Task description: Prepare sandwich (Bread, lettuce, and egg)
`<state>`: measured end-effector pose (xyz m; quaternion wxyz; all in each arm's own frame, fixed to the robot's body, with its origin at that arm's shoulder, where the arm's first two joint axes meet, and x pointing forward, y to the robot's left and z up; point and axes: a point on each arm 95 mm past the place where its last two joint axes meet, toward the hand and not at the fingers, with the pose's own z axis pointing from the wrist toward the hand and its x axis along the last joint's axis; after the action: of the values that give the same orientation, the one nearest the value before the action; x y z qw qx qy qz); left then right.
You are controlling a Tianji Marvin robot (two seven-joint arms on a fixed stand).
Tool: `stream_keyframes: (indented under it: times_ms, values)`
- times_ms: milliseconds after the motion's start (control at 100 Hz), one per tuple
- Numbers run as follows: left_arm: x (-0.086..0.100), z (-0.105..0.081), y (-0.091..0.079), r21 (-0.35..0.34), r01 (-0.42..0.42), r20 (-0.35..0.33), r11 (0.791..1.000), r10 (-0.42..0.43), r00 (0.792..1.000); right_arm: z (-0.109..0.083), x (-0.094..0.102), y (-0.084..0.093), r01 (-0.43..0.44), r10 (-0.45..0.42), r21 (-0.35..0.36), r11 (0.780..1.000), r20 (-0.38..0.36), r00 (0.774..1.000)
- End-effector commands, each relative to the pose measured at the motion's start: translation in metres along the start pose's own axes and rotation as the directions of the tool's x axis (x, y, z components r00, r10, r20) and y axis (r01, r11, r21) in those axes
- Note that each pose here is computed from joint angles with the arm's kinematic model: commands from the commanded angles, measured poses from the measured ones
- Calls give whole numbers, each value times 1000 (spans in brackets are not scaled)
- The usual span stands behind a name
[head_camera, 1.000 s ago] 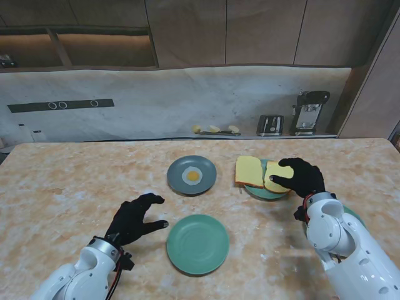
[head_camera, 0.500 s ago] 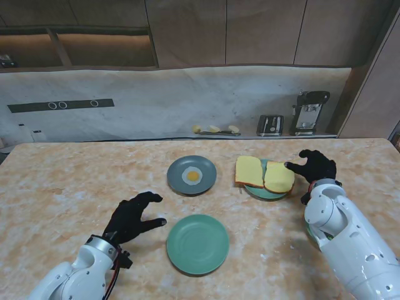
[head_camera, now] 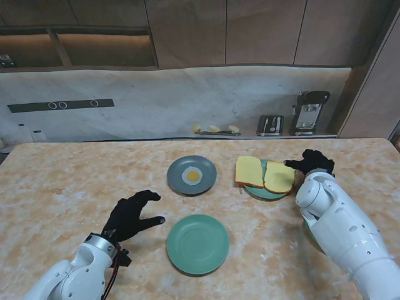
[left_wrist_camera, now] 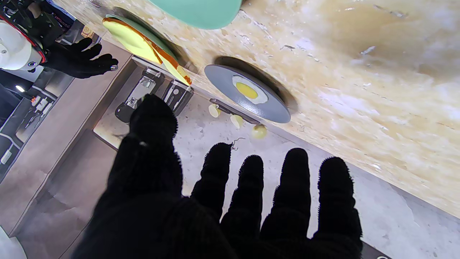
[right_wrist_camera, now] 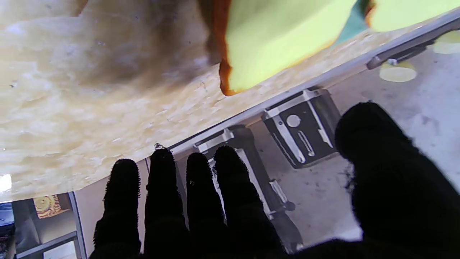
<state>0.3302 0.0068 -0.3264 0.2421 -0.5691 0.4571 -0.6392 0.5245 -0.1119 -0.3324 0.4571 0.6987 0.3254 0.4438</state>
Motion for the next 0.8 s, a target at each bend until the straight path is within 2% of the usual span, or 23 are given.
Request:
stream_keyframes:
  times_ms: [0, 290, 790]
  values:
    - [-1, 0, 1, -13, -2, 5, 1000, 2, 1000, 2, 5, -5, -7, 7, 25, 1000, 4, 1000]
    - [-2, 1, 0, -17, -14, 15, 1000, 14, 1000, 16, 7, -15, -52, 42, 85, 995, 110, 993]
    - [-4, 4, -2, -22, -26, 23, 999, 26, 999, 29, 18, -24, -69, 49, 123, 990, 158, 986]
